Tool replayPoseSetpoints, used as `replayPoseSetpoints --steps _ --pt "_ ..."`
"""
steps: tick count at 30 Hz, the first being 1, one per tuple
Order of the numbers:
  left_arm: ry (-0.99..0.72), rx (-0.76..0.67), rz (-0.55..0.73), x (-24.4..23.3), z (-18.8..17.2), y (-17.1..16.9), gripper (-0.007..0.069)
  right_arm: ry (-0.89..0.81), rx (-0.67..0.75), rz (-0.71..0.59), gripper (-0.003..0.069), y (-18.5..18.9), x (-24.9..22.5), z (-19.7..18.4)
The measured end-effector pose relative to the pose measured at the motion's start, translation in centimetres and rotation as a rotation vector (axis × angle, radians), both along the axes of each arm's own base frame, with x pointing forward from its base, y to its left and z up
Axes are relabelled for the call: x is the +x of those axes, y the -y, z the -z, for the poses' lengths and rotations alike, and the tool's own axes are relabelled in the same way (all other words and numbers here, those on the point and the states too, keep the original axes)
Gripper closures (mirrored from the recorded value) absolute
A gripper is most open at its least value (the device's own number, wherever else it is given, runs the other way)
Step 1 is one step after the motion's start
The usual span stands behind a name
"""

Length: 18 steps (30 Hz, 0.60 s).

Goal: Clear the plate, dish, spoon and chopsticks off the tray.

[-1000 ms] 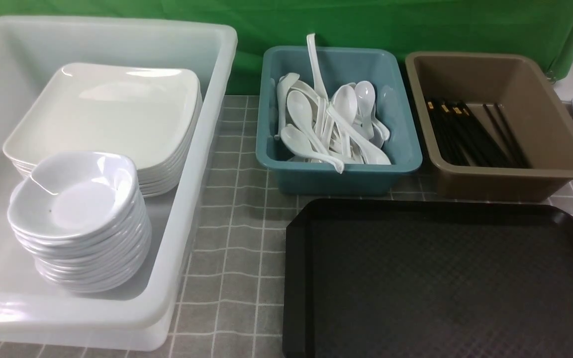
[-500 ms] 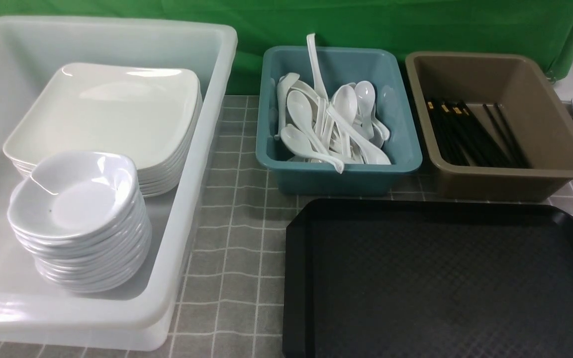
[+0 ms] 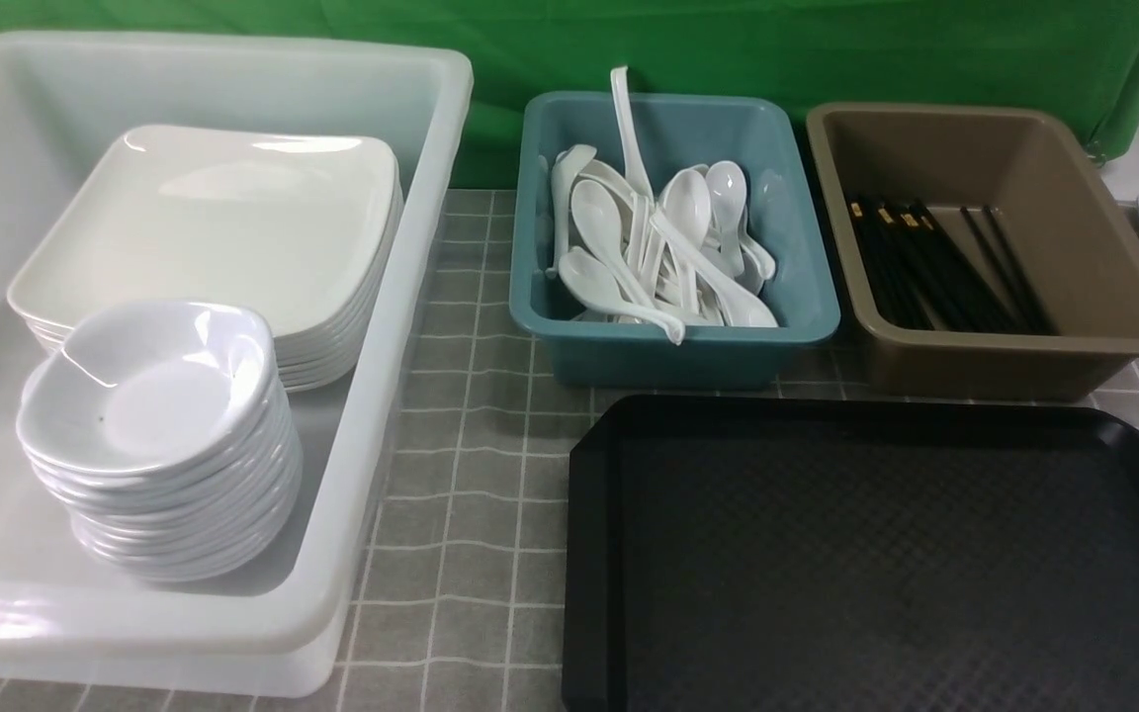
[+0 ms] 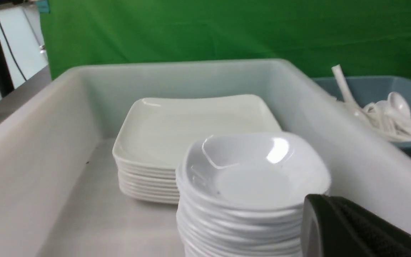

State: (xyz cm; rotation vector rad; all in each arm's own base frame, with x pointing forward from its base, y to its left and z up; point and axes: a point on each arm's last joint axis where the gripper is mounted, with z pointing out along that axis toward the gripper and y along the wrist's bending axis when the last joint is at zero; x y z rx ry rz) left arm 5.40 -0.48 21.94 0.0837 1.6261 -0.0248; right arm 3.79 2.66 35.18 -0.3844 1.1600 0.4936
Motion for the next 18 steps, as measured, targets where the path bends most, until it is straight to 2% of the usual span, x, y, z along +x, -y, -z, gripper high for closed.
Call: replayPoseSetpoints --steps 4,18 --pt "-0.079 0.037 -0.008 0.3 2.7 -0.1 0.0622 0.002 0.001 -0.001 0.0516 0.0 0.0 0.0" --pt "-0.065 0.070 -0.014 0.3 2.6 -0.2 0.0622 0.002 0.001 -0.001 0.0490 0.0 0.0 0.0"
